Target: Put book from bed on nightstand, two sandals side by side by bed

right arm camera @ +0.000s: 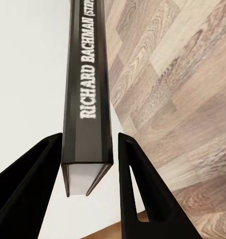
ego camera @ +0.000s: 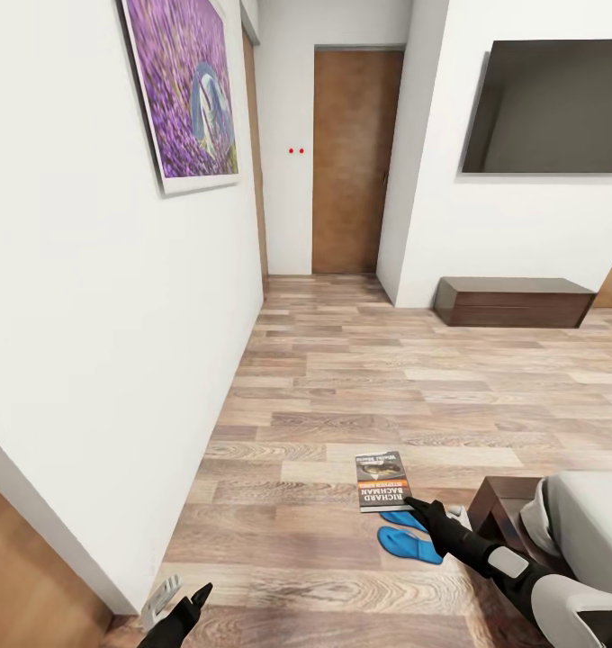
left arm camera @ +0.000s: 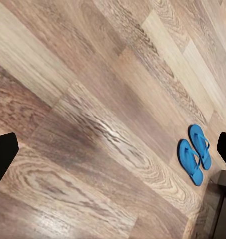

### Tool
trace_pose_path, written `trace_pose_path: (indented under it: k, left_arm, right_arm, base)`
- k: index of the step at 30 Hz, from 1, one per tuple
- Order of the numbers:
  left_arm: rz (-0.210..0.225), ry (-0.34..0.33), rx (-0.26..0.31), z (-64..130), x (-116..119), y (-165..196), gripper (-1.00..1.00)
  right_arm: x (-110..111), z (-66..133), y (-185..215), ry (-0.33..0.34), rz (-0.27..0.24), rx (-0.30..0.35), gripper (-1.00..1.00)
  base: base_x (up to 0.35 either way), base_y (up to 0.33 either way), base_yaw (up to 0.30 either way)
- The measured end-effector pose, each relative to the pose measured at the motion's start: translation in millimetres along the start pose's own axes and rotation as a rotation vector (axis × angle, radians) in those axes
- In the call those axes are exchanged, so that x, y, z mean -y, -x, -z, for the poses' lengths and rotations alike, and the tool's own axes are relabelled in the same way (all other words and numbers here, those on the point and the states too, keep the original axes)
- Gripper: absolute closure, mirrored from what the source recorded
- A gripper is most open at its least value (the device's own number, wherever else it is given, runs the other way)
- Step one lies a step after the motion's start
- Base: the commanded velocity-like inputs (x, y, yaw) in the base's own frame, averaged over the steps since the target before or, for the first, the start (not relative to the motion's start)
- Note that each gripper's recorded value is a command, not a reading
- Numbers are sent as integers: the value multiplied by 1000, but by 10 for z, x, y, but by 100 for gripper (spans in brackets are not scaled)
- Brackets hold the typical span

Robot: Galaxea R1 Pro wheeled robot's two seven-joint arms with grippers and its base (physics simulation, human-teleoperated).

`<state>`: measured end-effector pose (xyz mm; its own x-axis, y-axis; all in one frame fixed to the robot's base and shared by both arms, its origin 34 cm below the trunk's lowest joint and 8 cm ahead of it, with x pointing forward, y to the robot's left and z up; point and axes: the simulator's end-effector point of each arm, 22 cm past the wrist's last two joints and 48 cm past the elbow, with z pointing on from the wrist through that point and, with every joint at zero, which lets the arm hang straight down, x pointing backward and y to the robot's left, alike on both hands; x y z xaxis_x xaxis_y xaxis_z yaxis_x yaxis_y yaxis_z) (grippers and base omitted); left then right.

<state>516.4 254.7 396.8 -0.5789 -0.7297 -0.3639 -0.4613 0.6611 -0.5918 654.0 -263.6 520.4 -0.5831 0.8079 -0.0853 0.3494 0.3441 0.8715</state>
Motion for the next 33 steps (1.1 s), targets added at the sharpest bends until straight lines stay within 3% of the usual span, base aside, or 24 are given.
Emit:
trace_pose_path:
  k: [17,33]
  left_arm:
    - [0,0,0,0,-3,-2,-100]
    - [0,0,-1,0,-2,-3,-100]
  right_arm:
    - [11,1,-1,-3,-1,0,100]
    - [7,5,7,-1,-2,2,100]
  base:
    - [84,0,102]
    - [105,0,16]
